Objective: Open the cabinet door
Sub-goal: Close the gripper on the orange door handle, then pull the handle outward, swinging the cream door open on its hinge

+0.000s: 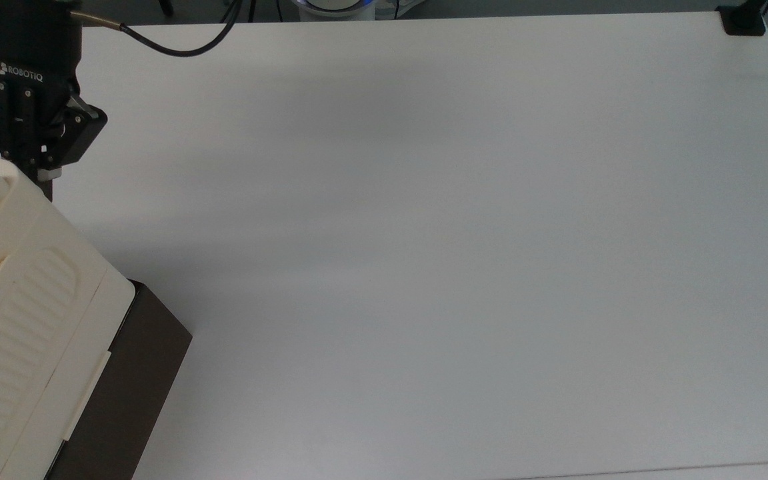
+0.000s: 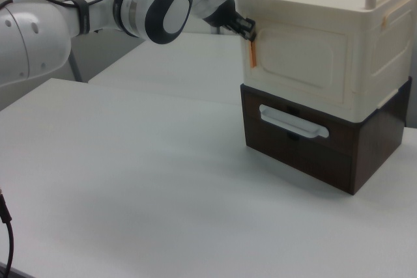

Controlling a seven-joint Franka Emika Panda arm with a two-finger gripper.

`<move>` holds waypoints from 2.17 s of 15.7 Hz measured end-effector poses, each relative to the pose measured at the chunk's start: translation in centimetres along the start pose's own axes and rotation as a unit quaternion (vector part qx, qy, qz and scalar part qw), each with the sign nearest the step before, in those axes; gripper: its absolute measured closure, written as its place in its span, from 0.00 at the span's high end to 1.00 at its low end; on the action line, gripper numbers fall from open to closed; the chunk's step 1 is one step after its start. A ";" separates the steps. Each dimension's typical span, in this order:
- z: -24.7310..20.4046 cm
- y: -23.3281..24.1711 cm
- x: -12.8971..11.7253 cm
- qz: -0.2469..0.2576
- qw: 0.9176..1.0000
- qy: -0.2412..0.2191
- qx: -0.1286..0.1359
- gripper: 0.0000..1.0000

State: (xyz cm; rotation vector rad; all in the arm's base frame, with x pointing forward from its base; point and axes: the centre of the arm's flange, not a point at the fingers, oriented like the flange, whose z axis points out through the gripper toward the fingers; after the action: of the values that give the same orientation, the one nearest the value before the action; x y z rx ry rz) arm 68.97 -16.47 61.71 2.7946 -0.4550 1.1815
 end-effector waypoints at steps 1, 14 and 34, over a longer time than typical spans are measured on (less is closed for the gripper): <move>0.0 0.0 0.0 0.000 1.000 0.000 0.000 0.15; -1.4 0.4 -0.3 -0.019 0.999 -0.045 -0.003 0.15; -10.9 12.5 -5.9 -0.065 0.970 -0.234 0.007 0.46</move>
State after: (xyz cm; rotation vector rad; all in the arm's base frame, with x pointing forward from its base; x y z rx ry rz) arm 53.87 -24.97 64.55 3.0494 -0.2827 0.4934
